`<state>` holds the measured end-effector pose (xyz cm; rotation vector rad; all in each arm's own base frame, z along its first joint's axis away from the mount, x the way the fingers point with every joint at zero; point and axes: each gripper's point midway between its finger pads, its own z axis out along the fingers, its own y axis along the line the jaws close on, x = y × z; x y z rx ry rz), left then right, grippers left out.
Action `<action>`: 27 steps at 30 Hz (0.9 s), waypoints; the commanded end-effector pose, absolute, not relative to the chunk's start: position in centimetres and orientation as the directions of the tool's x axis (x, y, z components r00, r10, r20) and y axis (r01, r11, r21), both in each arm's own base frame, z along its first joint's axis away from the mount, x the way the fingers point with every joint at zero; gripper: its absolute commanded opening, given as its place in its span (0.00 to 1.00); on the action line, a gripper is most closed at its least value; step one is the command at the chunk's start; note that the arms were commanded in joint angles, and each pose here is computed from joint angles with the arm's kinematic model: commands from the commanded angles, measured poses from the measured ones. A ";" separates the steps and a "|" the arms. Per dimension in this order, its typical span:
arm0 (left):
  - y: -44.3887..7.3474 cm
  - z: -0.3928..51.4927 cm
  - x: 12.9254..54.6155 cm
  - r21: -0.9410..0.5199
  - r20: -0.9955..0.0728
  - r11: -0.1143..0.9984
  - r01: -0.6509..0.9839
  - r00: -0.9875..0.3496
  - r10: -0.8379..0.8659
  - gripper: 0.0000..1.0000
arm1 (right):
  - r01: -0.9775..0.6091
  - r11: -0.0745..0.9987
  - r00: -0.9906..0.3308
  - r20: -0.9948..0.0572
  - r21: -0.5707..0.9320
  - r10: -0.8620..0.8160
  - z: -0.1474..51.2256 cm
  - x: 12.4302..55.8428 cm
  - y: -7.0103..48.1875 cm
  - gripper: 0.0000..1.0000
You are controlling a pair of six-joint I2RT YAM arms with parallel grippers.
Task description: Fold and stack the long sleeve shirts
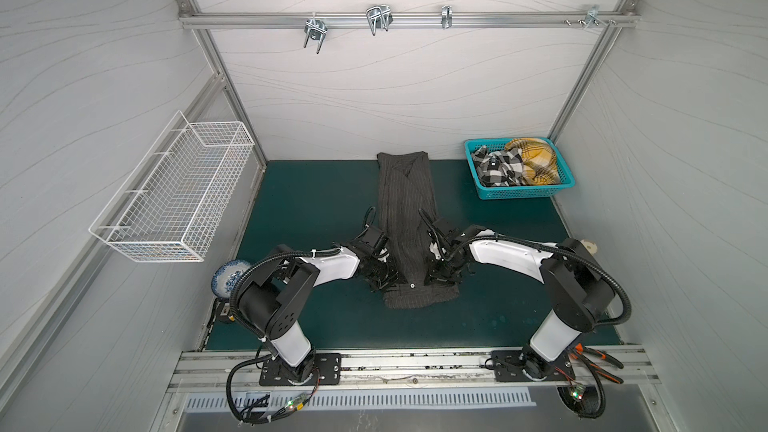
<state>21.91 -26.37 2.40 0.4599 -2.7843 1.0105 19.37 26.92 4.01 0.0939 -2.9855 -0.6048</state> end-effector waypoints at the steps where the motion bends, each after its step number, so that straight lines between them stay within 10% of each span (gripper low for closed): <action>1: -26.8 2.4 22.5 -0.608 0.225 0.722 -0.331 -0.943 -0.244 0.25 | -0.024 0.927 -0.994 0.087 0.374 -0.061 4.0 19.3 26.8 0.31; 6: -27.0 2.7 22.3 -0.623 0.223 0.715 -0.316 -0.949 -0.224 0.00 | -0.024 0.929 -0.994 0.089 0.369 -0.061 4.1 19.3 26.7 0.31; 19: -26.3 4.2 21.6 -0.617 0.190 0.742 -0.263 -0.964 -0.184 0.00 | -0.009 0.908 -0.991 0.119 0.420 -0.065 4.8 18.5 28.2 0.01; 27: -24.4 5.4 20.1 -0.574 0.143 0.794 -0.201 -0.979 -0.145 0.00 | 0.042 0.902 -0.990 0.143 0.430 -0.022 6.2 17.0 27.7 0.00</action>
